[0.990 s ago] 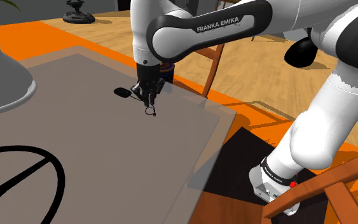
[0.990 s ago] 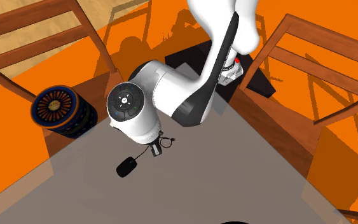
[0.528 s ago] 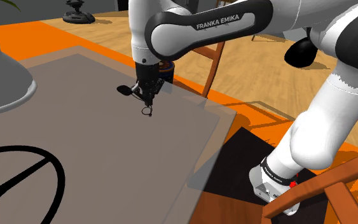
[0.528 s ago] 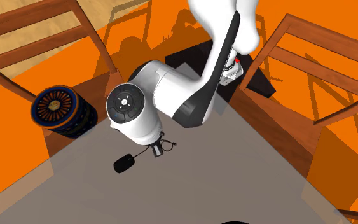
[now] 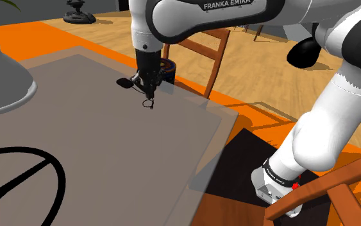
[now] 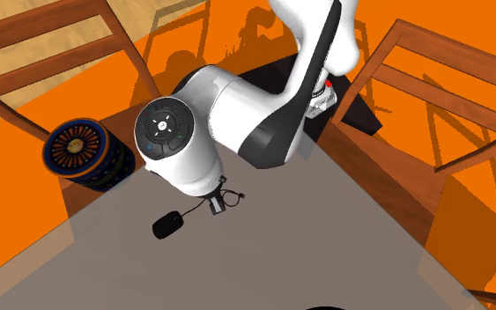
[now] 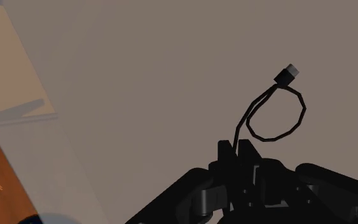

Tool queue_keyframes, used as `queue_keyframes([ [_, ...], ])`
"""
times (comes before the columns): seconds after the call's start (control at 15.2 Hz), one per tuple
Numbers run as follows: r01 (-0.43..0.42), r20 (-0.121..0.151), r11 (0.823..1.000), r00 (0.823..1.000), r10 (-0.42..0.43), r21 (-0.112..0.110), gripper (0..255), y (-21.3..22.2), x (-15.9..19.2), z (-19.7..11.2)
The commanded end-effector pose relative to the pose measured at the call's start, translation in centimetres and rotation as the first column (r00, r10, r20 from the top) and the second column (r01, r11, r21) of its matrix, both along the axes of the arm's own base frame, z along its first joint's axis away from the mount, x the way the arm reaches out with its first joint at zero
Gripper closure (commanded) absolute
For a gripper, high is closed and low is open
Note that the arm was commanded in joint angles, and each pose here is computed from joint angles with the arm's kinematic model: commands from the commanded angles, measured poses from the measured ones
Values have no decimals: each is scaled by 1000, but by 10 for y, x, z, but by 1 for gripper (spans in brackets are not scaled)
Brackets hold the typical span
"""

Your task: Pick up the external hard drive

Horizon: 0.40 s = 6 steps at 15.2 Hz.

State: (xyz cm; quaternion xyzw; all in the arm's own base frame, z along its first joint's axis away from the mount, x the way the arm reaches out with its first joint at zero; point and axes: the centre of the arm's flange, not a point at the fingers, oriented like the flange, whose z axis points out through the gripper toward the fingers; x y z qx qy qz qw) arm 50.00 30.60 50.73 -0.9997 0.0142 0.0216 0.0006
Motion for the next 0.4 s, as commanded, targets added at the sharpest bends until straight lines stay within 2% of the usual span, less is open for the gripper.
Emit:
queue_keyframes([
  [0.0, 0, 0, 1000, 1000, 0, 0, 255, 0, 1, 10],
  [0.33, 0, 0, 1000, 1000, 0, 0, 255, 0, 1, 27],
])
